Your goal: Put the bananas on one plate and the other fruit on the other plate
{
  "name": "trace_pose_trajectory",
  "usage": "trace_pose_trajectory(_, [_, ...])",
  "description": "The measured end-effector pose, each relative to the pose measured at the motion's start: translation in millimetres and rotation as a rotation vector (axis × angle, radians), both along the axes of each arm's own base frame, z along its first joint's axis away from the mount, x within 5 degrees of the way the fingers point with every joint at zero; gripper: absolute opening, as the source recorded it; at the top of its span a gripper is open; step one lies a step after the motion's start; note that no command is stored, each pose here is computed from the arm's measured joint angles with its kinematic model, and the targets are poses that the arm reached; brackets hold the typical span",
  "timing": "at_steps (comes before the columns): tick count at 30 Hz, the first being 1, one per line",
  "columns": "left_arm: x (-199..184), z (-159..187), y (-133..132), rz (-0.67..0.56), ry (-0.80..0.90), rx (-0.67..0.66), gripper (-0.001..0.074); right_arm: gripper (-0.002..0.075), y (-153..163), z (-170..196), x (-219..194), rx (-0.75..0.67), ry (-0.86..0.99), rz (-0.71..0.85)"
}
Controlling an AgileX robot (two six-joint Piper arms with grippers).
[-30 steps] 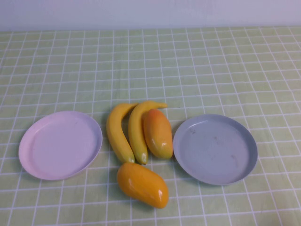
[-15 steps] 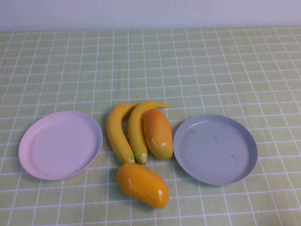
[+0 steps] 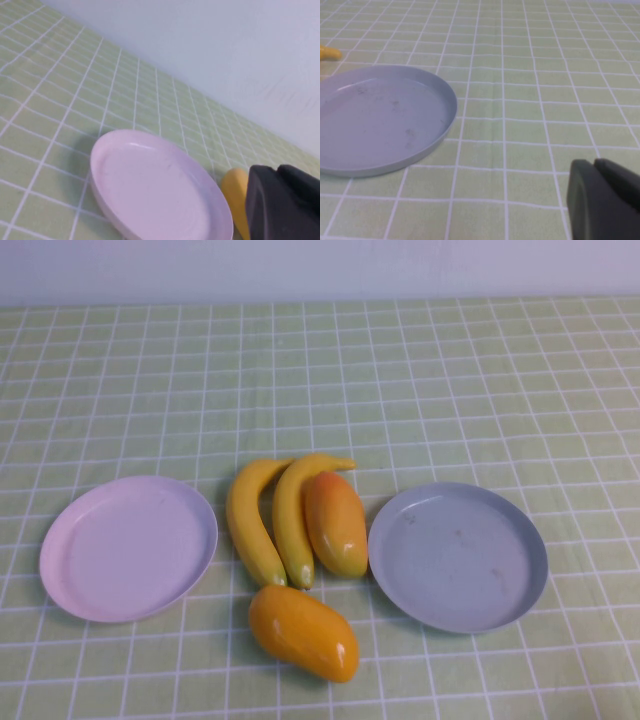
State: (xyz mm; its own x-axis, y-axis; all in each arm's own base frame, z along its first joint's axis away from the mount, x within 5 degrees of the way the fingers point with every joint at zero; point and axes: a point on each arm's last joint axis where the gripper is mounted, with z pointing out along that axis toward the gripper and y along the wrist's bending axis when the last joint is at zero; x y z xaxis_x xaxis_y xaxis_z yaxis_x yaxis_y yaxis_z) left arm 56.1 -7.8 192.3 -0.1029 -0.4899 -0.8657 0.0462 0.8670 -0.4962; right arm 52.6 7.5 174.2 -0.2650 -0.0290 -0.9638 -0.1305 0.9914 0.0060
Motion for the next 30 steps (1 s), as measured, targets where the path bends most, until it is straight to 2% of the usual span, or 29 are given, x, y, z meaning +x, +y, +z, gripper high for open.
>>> trace_pose_trajectory(8, [0.2,2.8,0.8,0.012,-0.026,-0.054,-0.0002,-0.0015,0.0,0.0,0.0,0.0,0.0,0.0])
trace_pose_trajectory(11, [-1.5,9.6,-3.4,-0.033,0.017,-0.059,-0.0002,-0.0015,0.0,0.0,0.0,0.0,0.0,0.0])
trace_pose_trajectory(15, [1.0,40.8,-11.8,-0.129,0.141,-0.015,-0.0002,-0.0015,0.0,0.0,0.0,0.0,0.0,0.0])
trace_pose_trajectory(19, [13.2,70.6,-19.7,-0.259,0.282,0.153,-0.0002,-0.0015,0.0,0.0,0.0,0.0,0.0,0.0])
trace_pose_trajectory(22, [27.6,88.8,-25.2,-0.396,0.366,0.341,-0.0002,-0.0015,0.0,0.0,0.0,0.0,0.0,0.0])
trace_pose_trajectory(27, [61.7,94.1,-36.8,-0.709,0.435,0.607,-0.0002,-0.0015,0.0,0.0,0.0,0.0,0.0,0.0])
trace_pose_trajectory(30, [84.1,92.4,-40.6,-0.832,0.424,0.708,-0.0002,-0.0015,0.0,0.0,0.0,0.0,0.0,0.0])
